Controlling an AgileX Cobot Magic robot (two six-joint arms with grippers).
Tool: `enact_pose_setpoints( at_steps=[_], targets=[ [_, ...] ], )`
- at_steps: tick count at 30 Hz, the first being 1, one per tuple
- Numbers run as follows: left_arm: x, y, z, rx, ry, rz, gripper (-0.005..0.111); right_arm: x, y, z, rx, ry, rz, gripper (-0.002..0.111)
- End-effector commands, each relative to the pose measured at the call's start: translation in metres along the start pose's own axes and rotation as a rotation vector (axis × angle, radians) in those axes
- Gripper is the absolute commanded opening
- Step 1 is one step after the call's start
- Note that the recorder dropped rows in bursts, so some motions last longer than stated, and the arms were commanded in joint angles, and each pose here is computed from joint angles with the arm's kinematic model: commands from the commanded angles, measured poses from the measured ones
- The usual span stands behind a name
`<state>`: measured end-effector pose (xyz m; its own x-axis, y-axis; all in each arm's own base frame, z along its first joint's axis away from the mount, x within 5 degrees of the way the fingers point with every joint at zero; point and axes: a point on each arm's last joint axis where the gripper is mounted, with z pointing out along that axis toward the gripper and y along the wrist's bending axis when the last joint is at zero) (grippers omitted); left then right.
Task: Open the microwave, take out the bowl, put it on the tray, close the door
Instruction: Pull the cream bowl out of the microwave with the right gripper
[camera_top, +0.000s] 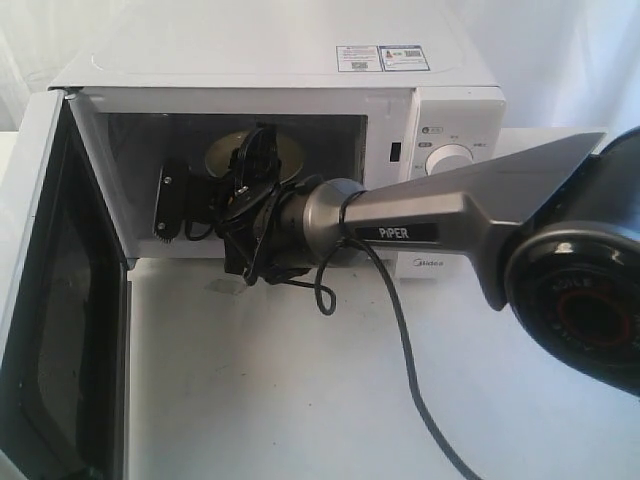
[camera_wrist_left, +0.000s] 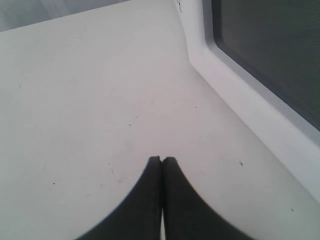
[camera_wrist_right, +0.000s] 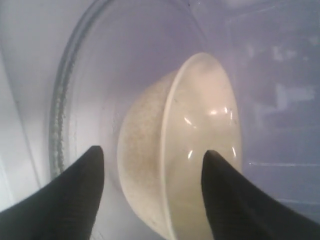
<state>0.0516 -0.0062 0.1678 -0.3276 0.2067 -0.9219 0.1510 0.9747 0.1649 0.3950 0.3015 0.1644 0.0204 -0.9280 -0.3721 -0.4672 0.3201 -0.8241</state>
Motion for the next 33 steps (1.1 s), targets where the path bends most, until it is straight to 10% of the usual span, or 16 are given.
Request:
enact_pose_setpoints(
  at_steps=[1, 9, 16, 24, 33],
  targets=[
    [0.001, -0.001, 0.0, 0.004, 0.0, -0.012, 0.0, 0.006, -0.004, 0.006, 0.018, 0.018, 0.01, 0.048],
    [0.001, -0.001, 0.0, 0.004, 0.0, -0.012, 0.0, 0.011, 0.005, 0.012, 0.004, 0.035, 0.0, 0.043],
    [0.001, -0.001, 0.0, 0.004, 0.0, -0.012, 0.0, 0.01, 0.002, 0.012, 0.02, 0.041, 0.016, 0.0],
    [0.001, -0.001, 0.0, 0.004, 0.0, -0.012, 0.0, -0.003, 0.003, 0.002, 0.037, 0.021, 0.011, 0.0],
    [0.001, -0.001, 0.0, 0.004, 0.0, -0.012, 0.0, -0.045, 0.018, -0.089, -0.013, 0.198, 0.349, 0.0]
  ],
)
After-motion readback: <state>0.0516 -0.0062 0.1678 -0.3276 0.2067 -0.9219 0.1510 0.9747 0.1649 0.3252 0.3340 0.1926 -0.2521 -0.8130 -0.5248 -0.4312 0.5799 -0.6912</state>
